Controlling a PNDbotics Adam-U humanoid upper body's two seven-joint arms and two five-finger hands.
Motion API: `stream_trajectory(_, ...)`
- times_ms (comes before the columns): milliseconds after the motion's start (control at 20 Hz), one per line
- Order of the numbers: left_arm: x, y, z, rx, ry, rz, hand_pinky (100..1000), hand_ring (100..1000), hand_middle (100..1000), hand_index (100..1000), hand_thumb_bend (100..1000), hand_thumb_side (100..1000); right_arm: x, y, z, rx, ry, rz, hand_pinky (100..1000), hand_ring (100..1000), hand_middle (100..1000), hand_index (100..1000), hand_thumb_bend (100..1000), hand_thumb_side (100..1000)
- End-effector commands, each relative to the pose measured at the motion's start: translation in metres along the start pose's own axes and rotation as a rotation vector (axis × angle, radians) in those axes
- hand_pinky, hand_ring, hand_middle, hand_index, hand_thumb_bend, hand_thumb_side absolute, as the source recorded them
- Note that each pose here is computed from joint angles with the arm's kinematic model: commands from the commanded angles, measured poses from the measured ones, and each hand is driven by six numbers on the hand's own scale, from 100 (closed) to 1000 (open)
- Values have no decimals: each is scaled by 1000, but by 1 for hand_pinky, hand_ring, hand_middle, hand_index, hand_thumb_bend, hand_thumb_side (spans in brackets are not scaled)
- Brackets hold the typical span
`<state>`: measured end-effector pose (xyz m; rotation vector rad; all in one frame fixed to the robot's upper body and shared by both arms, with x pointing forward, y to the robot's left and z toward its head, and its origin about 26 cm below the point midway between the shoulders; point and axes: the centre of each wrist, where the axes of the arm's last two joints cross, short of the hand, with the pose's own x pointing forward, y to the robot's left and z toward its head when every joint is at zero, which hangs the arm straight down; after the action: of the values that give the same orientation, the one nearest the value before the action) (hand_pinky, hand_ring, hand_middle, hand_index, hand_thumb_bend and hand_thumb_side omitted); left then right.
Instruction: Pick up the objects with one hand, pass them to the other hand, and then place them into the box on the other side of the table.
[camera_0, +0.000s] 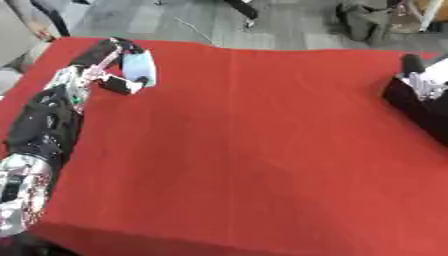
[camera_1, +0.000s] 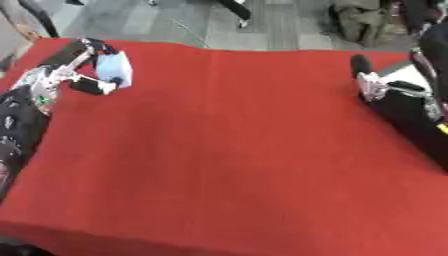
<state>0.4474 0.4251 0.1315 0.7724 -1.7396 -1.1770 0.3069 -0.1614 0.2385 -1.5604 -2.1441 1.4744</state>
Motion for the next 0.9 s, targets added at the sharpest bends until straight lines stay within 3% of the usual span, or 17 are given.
stream_trajectory(50, 15, 18, -10, -8, -176, 122, 655, 381, 359, 596, 100, 202, 13, -3, -10, -52, -85, -66, 987, 931, 904, 1000, 398, 585)
stream_trajectory(150, 30, 10, -19, -80, -275, 254, 660, 381, 359, 596, 100, 163, 21, -2, -15, -72, -125, -93, 997, 947, 922, 1000, 422, 600)
stream_trajectory(200, 37, 8, -23, -122, -320, 319, 661, 380, 357, 595, 100, 248, 24, -3, -17, -79, -142, -100, 1000, 955, 929, 1000, 432, 604)
stream_trajectory(350, 63, 3, -36, -243, -440, 484, 664, 380, 358, 595, 100, 283, 31, -5, -24, -94, -188, -113, 1000, 962, 939, 1000, 444, 605)
stream_trajectory(450, 78, 1, -43, -274, -477, 544, 666, 381, 358, 595, 100, 308, 34, -6, -26, -102, -207, -118, 1000, 966, 942, 1000, 447, 602)
stream_trajectory(600, 117, -16, -60, -334, -562, 648, 669, 384, 361, 597, 100, 333, 45, -6, -32, -108, -260, -143, 1000, 963, 941, 1000, 448, 591)
stream_trajectory(900, 170, -23, -75, -426, -654, 779, 674, 390, 366, 602, 100, 361, 56, 3, -35, -77, -296, -189, 995, 946, 935, 1000, 433, 583)
